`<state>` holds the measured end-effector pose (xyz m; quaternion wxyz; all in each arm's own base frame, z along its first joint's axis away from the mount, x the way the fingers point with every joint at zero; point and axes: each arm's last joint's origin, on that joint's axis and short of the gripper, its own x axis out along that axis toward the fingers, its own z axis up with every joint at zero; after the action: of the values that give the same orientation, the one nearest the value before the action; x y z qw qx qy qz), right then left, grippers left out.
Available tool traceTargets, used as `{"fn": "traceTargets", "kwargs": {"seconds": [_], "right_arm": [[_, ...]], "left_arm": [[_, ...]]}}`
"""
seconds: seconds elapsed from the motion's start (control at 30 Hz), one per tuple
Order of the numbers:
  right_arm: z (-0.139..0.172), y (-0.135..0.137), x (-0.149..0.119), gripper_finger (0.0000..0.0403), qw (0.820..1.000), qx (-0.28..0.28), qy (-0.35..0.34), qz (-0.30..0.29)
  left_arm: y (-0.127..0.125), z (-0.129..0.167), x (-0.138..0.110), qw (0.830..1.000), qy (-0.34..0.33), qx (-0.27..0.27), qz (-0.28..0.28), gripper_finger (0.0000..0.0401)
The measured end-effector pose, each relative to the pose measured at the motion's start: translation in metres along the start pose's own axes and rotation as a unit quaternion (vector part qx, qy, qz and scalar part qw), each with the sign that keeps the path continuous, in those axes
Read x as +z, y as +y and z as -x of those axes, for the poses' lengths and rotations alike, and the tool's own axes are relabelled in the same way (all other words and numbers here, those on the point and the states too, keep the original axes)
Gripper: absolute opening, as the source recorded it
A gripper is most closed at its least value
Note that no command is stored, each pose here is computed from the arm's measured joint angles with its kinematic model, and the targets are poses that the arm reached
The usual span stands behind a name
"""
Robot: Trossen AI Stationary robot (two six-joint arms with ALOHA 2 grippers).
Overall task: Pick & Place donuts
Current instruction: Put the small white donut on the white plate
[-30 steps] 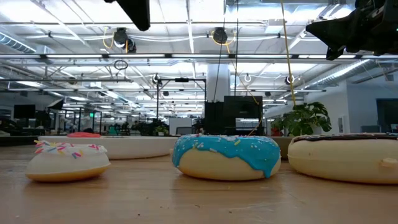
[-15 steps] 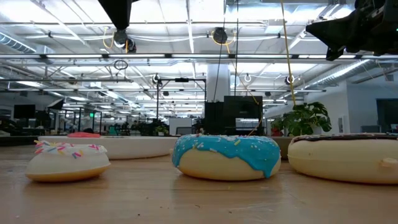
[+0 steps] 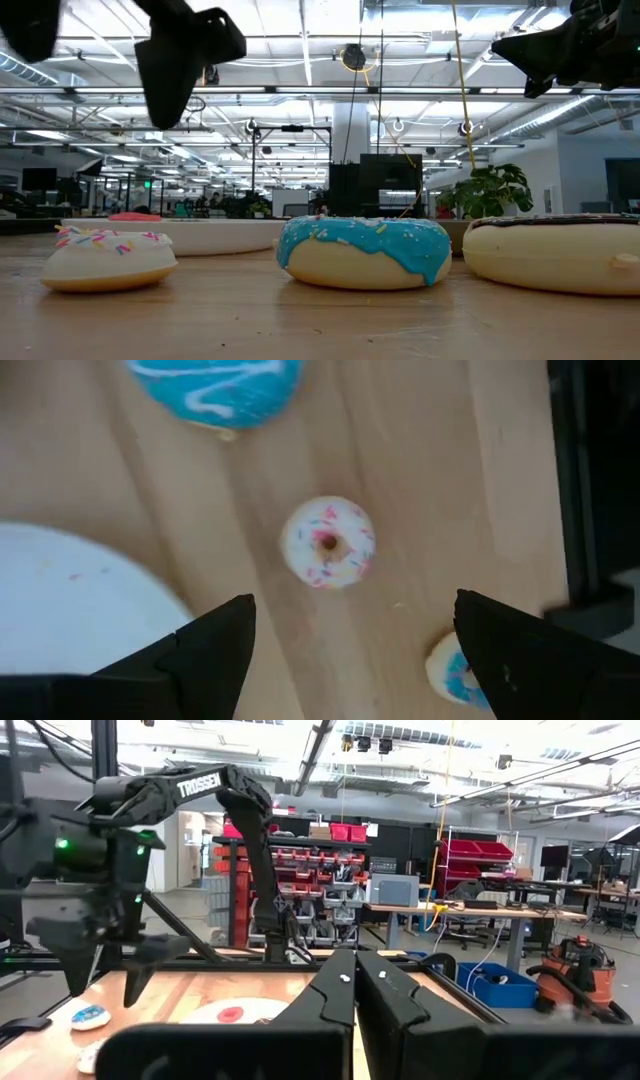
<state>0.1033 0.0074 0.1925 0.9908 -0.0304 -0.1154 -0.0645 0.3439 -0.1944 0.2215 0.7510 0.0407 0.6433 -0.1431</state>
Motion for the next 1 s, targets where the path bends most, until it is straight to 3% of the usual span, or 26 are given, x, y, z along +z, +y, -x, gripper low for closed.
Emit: {"fn": "traceTargets", "kwargs": {"seconds": [0.17, 0.43, 0.67, 1.0], "right_arm": [[0.0, 0.0, 0.0, 0.0, 1.0, 0.0, 0.0, 0.0], [0.0, 0.0, 0.0, 0.0, 1.0, 0.0, 0.001, 0.003], [0.0, 0.0, 0.0, 0.0, 1.0, 0.0, 0.001, 0.003], [0.0, 0.0, -0.001, 0.0, 1.0, 0.001, 0.004, -0.009]], "left_arm": [[0.0, -0.014, 0.004, 0.999, -0.001, 0.027, -0.03, 0.0337], [0.0, -0.034, 0.008, 0.998, 0.014, 0.01, -0.066, 0.0337], [0.0, -0.035, 0.013, 0.993, -0.012, 0.012, -0.115, 0.0337], [0.003, -0.035, 0.015, 0.992, -0.017, 0.023, -0.12, 0.0337]]}}
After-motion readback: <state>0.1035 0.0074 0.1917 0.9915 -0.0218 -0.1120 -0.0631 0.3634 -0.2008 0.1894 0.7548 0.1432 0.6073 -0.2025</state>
